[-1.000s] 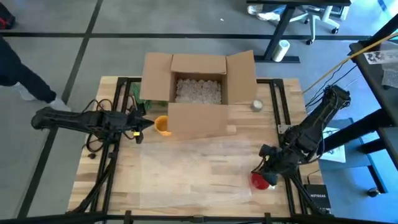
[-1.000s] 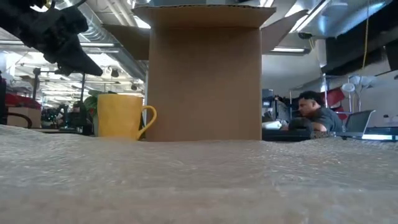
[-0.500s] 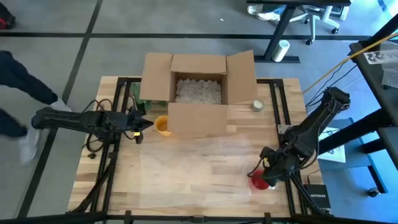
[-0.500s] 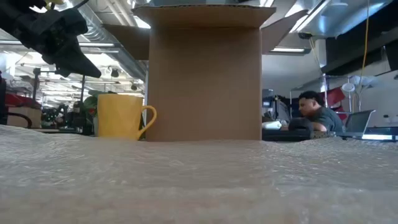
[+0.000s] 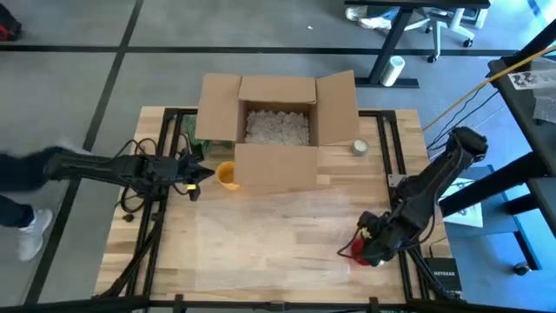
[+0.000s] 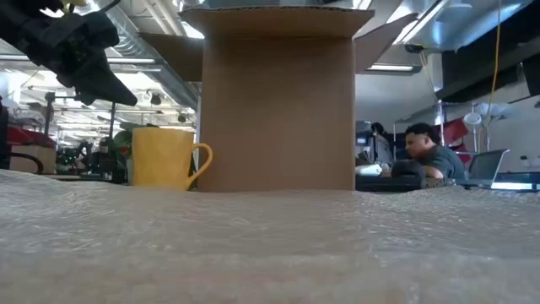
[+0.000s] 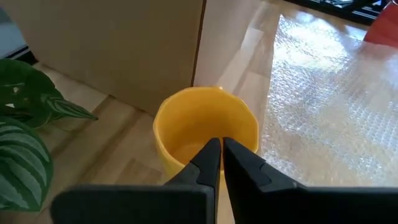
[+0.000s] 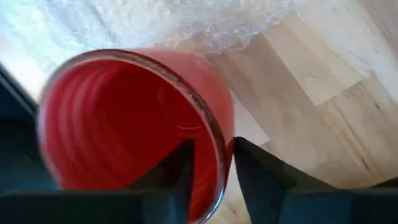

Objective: Wrap mug
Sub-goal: Wrap the orange mug with the bubble wrap

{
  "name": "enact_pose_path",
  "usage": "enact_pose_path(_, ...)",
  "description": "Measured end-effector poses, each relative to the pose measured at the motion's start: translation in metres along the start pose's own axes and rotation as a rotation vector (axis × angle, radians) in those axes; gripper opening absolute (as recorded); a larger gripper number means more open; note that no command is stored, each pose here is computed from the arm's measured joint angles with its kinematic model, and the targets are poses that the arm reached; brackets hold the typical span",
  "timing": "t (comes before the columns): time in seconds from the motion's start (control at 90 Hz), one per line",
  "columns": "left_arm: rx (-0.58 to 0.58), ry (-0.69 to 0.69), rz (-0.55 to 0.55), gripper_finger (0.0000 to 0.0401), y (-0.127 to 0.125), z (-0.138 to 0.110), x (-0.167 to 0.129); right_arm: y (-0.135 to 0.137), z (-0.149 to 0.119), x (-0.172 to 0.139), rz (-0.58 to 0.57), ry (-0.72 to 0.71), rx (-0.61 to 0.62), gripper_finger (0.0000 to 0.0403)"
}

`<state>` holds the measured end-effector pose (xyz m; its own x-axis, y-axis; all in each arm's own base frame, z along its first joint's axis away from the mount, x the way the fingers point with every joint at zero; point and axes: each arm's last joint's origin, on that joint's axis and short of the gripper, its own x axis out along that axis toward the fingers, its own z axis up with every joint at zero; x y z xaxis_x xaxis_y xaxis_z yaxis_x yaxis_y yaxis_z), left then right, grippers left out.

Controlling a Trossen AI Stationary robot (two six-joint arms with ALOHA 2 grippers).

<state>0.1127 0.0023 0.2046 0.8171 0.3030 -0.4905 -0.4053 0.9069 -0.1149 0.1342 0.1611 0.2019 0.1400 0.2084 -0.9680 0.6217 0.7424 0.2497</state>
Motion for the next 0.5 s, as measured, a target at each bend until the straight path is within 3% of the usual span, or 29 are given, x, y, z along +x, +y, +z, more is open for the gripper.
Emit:
enact_pose_path(0.133,-0.040,0.002,0.000,0.0000,0.0000,-0.0002,0.0000,0.0018,0.0007,0.0012,0.015,-0.019,-0.013,0.0010)
enact_pose_path(0.5,-0.059,0.002,0.000,0.0000,0.0000,-0.0001,-0.0001,0.0022,0.0020,-0.0033,0.013,-0.069,-0.022,0.0004)
